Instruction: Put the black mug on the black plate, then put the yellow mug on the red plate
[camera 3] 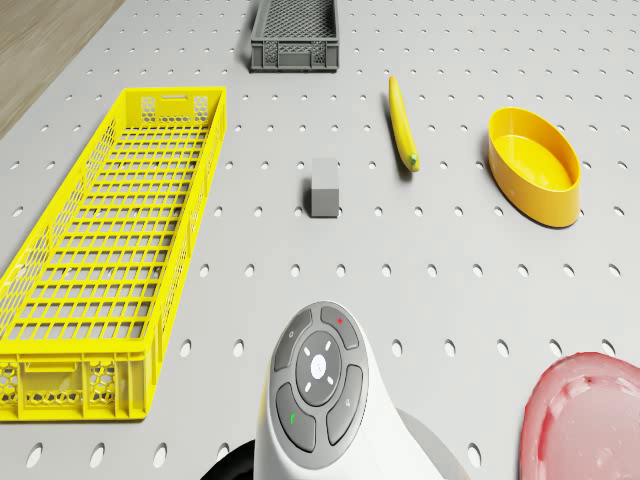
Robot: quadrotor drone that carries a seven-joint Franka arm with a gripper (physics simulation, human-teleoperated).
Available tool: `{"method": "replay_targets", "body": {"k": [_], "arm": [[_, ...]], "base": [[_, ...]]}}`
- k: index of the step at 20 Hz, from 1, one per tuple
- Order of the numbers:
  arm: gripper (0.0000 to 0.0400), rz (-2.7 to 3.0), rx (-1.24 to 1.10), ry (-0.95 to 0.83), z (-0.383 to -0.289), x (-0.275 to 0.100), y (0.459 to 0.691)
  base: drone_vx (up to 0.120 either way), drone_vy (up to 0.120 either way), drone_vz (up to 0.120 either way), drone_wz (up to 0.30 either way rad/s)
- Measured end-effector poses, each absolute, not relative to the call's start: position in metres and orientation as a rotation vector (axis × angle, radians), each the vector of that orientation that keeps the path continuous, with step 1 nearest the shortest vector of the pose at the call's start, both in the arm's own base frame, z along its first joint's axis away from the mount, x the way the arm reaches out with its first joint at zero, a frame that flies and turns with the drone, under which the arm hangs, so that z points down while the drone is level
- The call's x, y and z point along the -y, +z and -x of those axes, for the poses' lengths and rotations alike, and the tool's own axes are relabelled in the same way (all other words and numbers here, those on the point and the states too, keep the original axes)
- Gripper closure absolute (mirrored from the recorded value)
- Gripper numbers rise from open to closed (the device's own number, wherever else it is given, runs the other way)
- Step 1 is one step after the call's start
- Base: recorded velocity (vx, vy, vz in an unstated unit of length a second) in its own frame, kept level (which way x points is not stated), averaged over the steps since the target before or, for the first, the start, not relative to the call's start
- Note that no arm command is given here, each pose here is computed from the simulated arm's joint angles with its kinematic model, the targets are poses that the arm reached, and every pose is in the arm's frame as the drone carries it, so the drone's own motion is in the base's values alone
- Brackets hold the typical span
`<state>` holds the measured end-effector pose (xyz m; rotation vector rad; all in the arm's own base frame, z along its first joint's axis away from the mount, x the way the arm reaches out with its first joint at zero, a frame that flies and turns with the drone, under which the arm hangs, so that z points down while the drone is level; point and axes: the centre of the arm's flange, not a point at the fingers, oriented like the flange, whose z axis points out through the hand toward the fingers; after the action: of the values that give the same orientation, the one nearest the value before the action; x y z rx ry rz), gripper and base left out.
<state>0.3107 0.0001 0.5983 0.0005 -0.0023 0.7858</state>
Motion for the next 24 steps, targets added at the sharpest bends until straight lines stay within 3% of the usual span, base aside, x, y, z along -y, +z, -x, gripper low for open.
{"method": "replay_targets", "body": {"k": [6,10,14,18,24], "arm": [[0.03,0.0,0.002,0.786,-0.3107,0.0,0.617],[0.012,0.0,0.002,0.786,-0.3107,0.0,0.622],[0.0044,0.0,0.002,0.786,-0.3107,0.0,0.613],[0.0016,0.0,0.002,0.786,-0.3107,0.0,0.597],[0.0004,0.0,0.002,0.786,-0.3107,0.0,0.577]], "base": [[0.0,0.0,0.0,0.0],[0.0,0.0,0.0,0.0],[0.0,0.0,0.0,0.0],[0.0,0.0,0.01,0.0],[0.0,0.0,0.12,0.0]]}}
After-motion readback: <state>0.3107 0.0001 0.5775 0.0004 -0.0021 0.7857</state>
